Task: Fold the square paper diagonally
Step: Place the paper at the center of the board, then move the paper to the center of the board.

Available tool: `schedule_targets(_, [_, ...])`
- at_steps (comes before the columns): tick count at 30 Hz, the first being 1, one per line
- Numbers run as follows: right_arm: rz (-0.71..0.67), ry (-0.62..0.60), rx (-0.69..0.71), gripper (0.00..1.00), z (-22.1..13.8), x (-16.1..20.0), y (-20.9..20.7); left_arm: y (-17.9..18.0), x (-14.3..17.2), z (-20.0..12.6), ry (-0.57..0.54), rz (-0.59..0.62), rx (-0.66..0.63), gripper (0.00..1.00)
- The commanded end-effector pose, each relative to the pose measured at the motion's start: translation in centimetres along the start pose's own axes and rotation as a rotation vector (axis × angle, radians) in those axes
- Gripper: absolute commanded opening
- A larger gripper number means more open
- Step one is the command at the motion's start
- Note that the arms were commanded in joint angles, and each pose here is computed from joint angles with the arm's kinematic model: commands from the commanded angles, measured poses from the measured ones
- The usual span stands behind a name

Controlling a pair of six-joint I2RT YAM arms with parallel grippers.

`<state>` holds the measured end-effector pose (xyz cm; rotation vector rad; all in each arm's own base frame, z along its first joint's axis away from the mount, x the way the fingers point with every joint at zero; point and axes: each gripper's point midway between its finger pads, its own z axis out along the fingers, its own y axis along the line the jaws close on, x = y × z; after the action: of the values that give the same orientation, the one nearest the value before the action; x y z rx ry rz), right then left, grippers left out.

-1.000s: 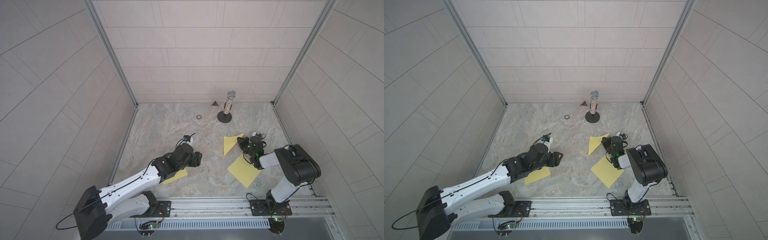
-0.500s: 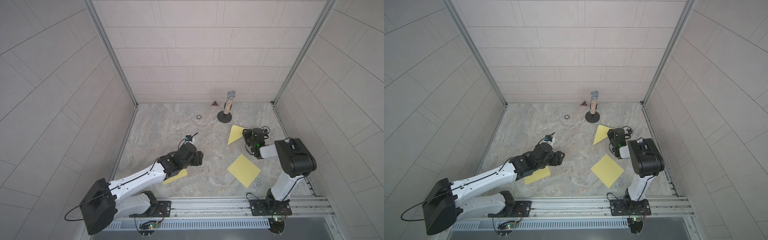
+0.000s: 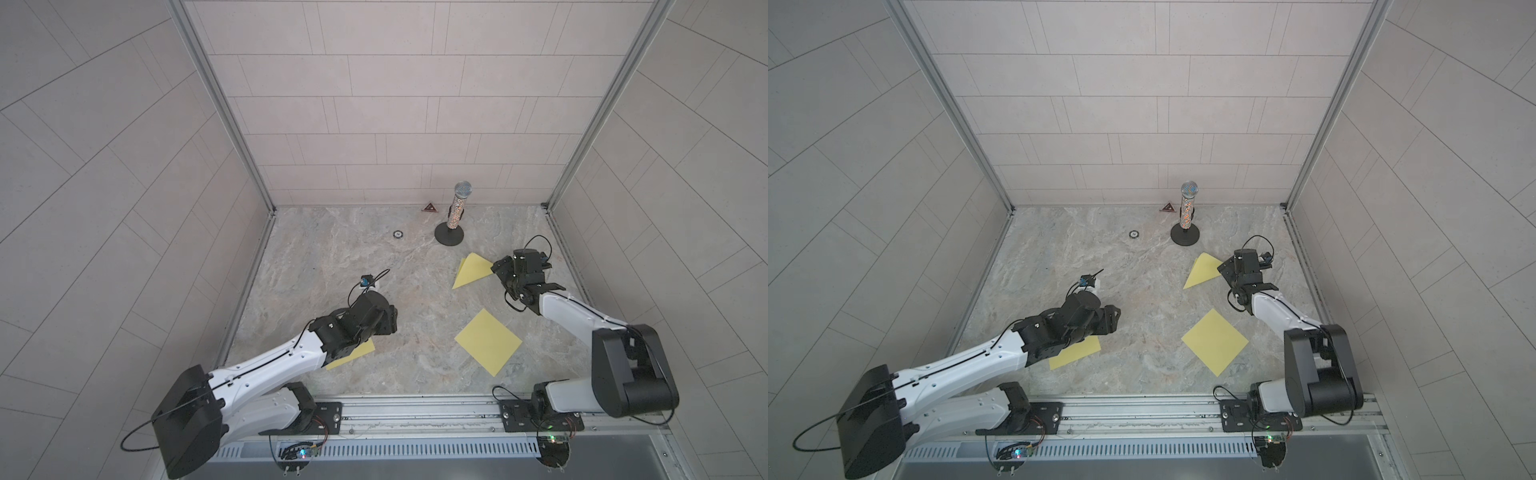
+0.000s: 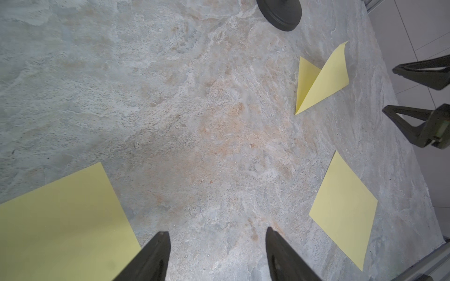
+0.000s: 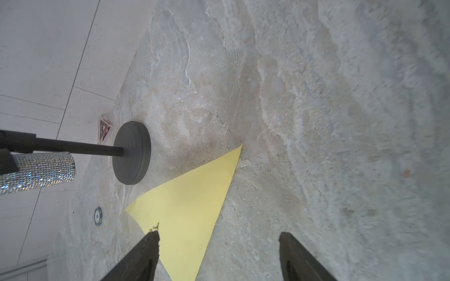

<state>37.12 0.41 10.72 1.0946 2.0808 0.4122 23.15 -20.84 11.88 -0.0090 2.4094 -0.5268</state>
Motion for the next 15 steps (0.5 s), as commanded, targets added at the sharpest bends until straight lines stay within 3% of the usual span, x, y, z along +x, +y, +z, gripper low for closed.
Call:
schedule_targets(1, [-0.136, 0.077, 0.106, 0.77, -2.5, 1.2, -2.6, 1.1, 0.6, -0.1, -0.002, -0.02, -0.021, 0.68])
schedule_targets(7, [-0.31, 0.28, 0.082, 0.71, -7.1, 4.3, -3.0, 0.6, 1.7, 0.1, 0.036, -0.045, 0.026, 0.67])
schedule_targets(15, [-0.411, 0.529, 0.103, 0.62, -9.7, 12.4, -8.3, -0.9, 3.5, 1.0, 0.114, -0.092, 0.12, 0.61])
